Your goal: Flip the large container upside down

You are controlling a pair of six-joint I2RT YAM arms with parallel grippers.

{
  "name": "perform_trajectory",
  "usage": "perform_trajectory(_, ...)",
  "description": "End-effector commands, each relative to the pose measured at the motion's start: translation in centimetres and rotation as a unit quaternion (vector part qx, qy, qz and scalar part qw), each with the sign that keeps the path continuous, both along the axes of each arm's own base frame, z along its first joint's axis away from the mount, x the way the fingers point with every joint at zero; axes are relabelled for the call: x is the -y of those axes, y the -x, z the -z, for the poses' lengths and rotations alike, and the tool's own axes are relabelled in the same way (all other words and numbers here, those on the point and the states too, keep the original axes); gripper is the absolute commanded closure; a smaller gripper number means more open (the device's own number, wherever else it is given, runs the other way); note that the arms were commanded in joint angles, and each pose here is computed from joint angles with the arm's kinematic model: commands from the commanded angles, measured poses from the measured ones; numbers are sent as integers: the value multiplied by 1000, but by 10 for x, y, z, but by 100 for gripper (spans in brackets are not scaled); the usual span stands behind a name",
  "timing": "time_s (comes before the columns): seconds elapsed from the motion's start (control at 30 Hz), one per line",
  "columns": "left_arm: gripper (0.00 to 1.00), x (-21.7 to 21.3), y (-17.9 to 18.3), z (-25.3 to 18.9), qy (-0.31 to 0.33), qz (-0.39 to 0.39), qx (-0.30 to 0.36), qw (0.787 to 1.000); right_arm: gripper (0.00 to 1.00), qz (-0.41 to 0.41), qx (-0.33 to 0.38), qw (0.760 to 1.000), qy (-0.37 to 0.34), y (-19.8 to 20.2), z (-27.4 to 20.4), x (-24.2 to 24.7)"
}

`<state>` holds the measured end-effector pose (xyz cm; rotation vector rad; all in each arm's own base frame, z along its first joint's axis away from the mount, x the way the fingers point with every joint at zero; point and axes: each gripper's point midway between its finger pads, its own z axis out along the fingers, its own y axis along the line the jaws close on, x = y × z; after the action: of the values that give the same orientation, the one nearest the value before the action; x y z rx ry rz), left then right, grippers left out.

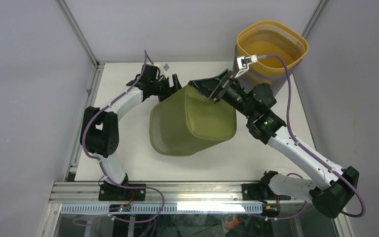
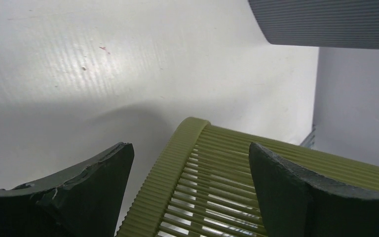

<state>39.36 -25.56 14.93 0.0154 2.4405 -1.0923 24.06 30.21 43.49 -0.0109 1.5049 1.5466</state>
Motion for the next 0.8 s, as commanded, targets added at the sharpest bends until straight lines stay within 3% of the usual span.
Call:
perform_trajectory(0.0, 11, 7, -7, -8, -15, 24, 60, 998, 4, -5, -3, 1000, 3, -4, 13, -10)
perform_trajectory(0.17, 7, -1, -26, 12, -53, 8, 91, 994, 4, -7, -14, 1000, 13, -6, 27, -13)
perform_trajectory(0.23, 2, -1, -33, 20, -60, 4, 93, 994, 4, -7, -18, 1000, 17, -7, 30, -14)
perform_trajectory(0.5, 1, -12, -62, 23, -99, -34, 126, 986, 4, -2, -36, 999, 13, -11, 32, -15)
perform_trajectory(0.63, 1, -33, -89, 2, -151, -91, 175, 969, 4, 4, -26, 999, 20, -9, 16, -11)
perform_trajectory(0.77, 1, -62, -117, -51, -199, -159, 247, 935, 3, 63, 26, 990, 122, -10, 8, 15)
